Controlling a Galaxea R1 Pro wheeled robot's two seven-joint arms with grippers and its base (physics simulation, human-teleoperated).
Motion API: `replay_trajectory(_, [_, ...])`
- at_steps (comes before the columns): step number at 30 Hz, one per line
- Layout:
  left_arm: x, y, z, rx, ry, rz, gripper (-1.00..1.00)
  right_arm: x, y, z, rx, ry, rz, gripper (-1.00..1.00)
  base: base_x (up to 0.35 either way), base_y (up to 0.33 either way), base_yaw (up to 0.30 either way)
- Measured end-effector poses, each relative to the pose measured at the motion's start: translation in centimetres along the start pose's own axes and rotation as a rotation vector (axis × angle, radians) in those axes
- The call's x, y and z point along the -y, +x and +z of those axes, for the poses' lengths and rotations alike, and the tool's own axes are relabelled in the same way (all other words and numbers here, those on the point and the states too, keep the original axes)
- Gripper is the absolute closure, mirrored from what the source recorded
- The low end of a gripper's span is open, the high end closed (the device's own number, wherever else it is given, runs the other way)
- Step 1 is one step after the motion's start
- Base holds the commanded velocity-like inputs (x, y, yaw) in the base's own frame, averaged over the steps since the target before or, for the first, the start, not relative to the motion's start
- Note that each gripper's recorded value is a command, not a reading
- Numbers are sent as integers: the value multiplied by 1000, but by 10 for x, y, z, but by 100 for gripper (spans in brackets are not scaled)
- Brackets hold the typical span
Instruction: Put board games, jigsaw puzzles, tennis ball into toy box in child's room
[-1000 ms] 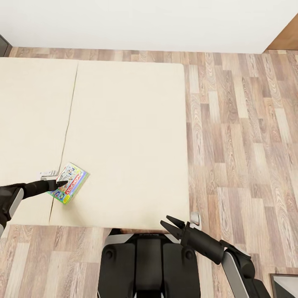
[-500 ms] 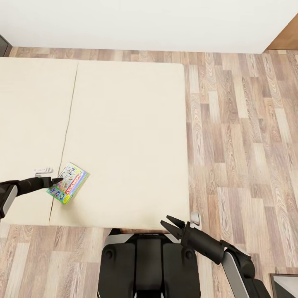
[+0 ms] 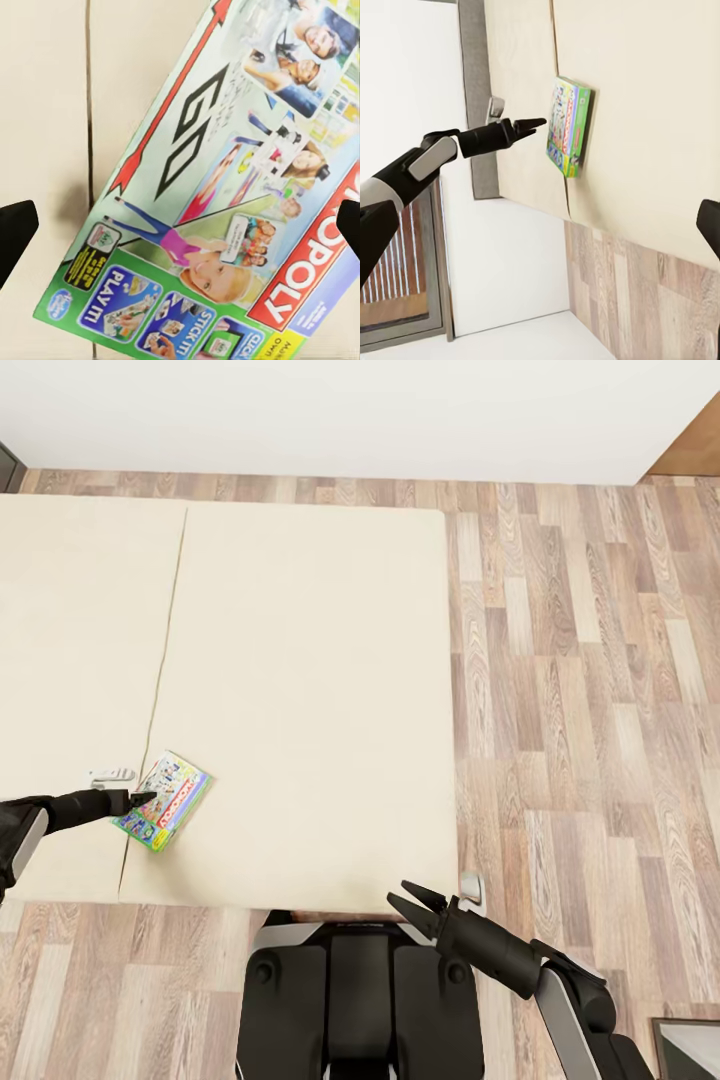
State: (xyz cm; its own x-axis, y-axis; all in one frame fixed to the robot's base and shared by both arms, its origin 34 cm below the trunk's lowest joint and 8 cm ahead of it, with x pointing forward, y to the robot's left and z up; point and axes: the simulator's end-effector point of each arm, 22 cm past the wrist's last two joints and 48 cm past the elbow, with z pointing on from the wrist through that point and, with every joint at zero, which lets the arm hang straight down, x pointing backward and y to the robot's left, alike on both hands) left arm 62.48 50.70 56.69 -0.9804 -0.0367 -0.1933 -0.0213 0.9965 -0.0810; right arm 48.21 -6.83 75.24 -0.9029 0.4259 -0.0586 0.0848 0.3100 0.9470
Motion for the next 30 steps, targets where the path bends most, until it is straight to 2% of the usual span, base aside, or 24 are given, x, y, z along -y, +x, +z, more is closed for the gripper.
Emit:
replay_trajectory(6, [8, 8, 7, -24, 10, 45, -100, 3, 2, 0, -2, 4, 7, -100, 0, 0, 0])
replay_trajectory(10, [9, 11, 10, -30, 12, 54, -100, 5, 3, 0, -5, 5, 12, -100, 0, 0, 0])
replay_trajectory(30, [5, 21, 16, -48, 7, 60, -100, 12, 8, 0, -9, 15, 27, -100, 0, 0, 0])
